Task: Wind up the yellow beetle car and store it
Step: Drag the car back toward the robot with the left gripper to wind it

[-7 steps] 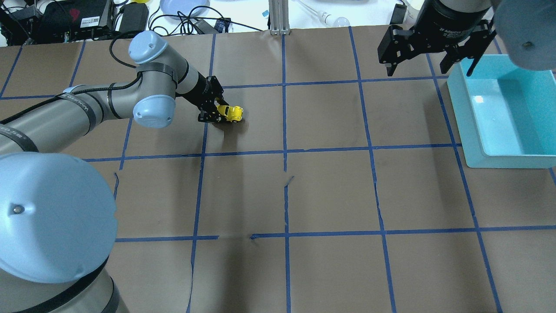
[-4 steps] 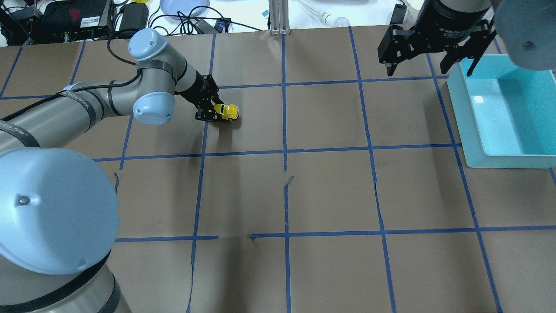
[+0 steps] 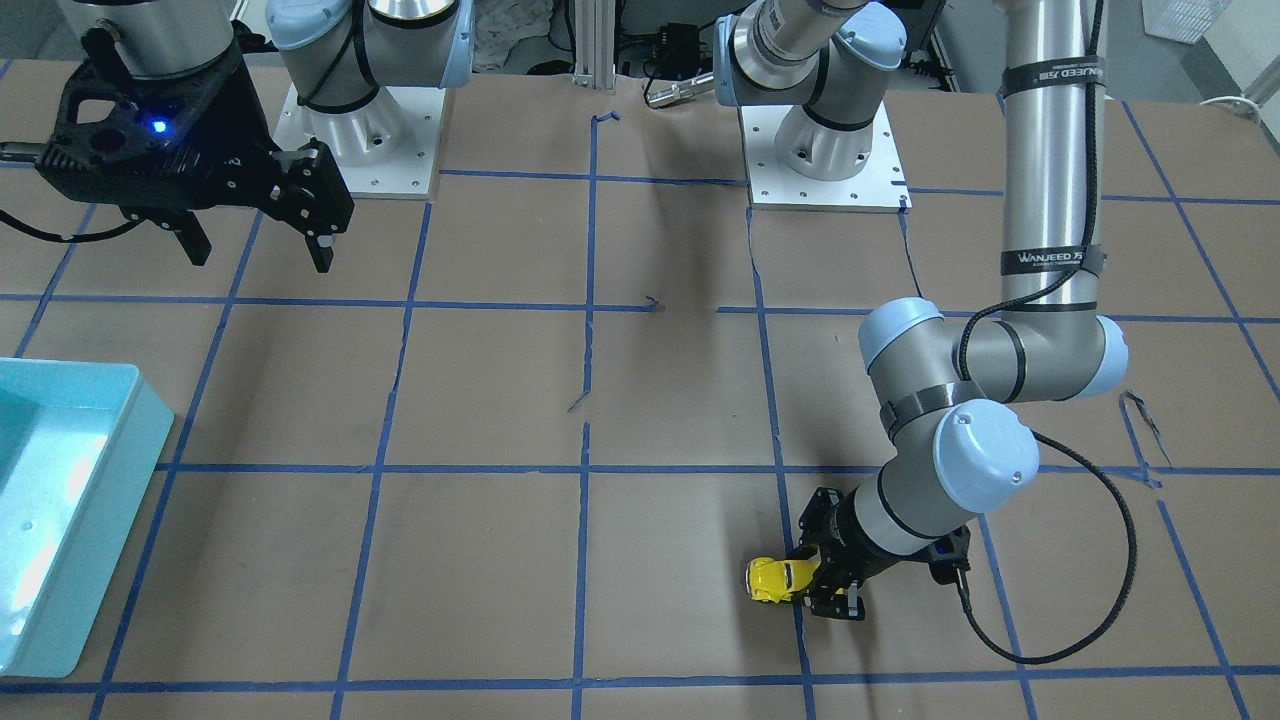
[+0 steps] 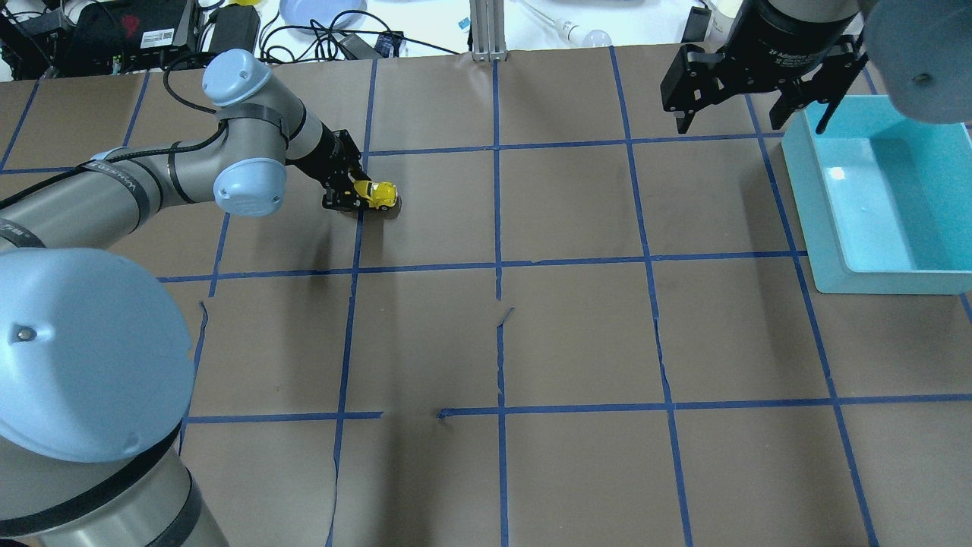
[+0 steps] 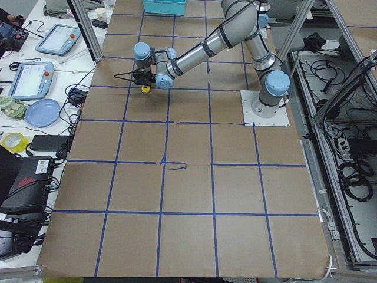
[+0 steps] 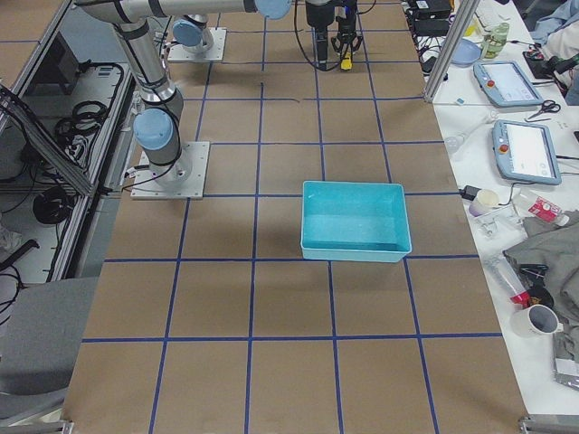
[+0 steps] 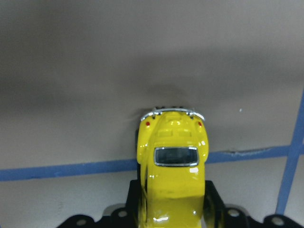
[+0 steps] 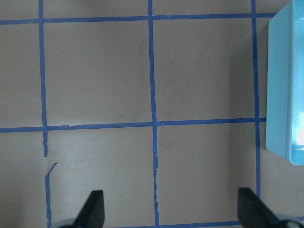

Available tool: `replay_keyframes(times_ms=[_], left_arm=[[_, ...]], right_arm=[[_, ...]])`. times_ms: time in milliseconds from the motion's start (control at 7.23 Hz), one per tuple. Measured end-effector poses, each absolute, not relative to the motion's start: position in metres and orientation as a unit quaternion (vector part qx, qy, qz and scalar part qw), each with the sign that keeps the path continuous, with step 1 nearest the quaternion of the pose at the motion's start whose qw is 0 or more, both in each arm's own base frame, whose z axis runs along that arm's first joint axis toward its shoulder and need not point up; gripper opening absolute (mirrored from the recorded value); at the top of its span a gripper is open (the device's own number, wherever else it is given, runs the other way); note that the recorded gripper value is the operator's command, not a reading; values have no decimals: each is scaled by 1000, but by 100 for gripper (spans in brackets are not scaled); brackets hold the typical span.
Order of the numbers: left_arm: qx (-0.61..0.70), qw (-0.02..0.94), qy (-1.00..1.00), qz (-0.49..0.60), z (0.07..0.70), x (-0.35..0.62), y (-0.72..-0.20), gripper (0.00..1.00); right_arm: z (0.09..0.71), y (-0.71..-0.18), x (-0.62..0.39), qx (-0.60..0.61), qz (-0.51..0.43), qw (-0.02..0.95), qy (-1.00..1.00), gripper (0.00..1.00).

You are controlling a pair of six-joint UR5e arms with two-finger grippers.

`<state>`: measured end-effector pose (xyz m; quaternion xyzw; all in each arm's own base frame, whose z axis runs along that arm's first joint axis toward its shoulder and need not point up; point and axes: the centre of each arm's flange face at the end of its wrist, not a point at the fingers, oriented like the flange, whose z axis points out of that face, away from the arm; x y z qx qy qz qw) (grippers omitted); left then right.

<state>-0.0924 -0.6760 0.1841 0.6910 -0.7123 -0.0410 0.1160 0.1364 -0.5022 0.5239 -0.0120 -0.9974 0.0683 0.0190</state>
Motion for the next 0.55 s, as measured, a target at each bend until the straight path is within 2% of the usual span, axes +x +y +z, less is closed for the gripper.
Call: replay_keyframes(times_ms=[553], left_arm=[[686,96,-721,-17,182,-39,-679,0]], right_arm=[[524,-502,137,-12,68,19,-997,100]])
